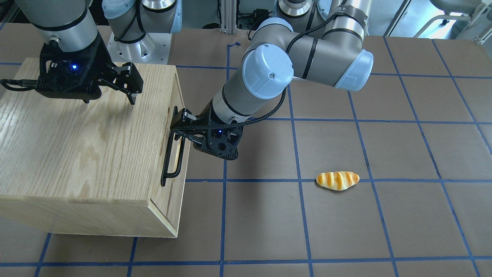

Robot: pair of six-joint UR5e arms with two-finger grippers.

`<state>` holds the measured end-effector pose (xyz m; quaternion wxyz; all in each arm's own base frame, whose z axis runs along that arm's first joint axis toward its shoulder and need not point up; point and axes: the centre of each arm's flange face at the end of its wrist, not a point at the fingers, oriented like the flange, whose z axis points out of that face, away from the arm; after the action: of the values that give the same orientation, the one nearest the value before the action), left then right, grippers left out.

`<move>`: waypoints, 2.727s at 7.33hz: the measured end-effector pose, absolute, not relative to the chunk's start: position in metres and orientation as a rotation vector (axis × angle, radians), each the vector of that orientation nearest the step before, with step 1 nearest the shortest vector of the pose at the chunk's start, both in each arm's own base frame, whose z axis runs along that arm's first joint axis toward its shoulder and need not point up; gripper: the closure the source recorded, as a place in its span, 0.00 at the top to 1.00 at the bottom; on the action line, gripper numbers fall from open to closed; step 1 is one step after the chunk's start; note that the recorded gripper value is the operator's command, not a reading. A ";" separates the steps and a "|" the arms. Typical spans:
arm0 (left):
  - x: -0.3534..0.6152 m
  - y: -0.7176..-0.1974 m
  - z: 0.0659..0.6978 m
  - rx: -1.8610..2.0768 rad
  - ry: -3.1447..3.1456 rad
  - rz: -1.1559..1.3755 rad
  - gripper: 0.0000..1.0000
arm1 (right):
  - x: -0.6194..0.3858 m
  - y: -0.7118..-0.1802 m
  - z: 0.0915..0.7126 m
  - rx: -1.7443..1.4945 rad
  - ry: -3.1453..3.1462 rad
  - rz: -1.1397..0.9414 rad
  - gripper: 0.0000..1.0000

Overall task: Open upper drawer
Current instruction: 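Pull the handle with the left gripper, sliding the drawer out toward the robot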

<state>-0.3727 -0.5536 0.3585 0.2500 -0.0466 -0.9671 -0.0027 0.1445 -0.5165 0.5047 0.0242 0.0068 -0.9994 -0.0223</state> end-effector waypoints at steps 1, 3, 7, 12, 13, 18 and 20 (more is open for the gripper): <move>-0.373 -0.554 0.356 -0.135 -2.644 -0.001 0.98 | 0.145 -0.516 0.505 0.020 -3.092 -0.069 1.00; -0.369 -0.553 0.350 -0.147 -2.704 0.018 0.97 | 0.144 -0.516 0.504 0.019 -3.092 -0.070 1.00; -0.361 -0.552 0.355 -0.199 -2.749 0.064 0.97 | 0.145 -0.516 0.505 0.020 -3.092 -0.068 1.00; -0.325 -0.568 0.360 -0.178 -2.764 0.090 0.98 | 0.145 -0.517 0.505 0.019 -3.092 -0.069 1.00; -0.312 -0.574 0.361 -0.155 -2.765 0.093 0.98 | 0.144 -0.517 0.505 0.019 -3.092 -0.068 1.00; -0.284 -0.582 0.361 -0.124 -2.795 0.110 0.99 | 0.145 -0.517 0.505 0.021 -3.092 -0.069 1.00; -0.275 -0.584 0.362 -0.105 -2.797 0.109 0.99 | 0.144 -0.517 0.505 0.020 -3.092 -0.068 1.00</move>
<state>-0.2750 -0.5836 0.3619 0.1695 -0.0370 -0.9841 0.0383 0.1444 -0.5166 0.5049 0.0242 0.0064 -0.9994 -0.0221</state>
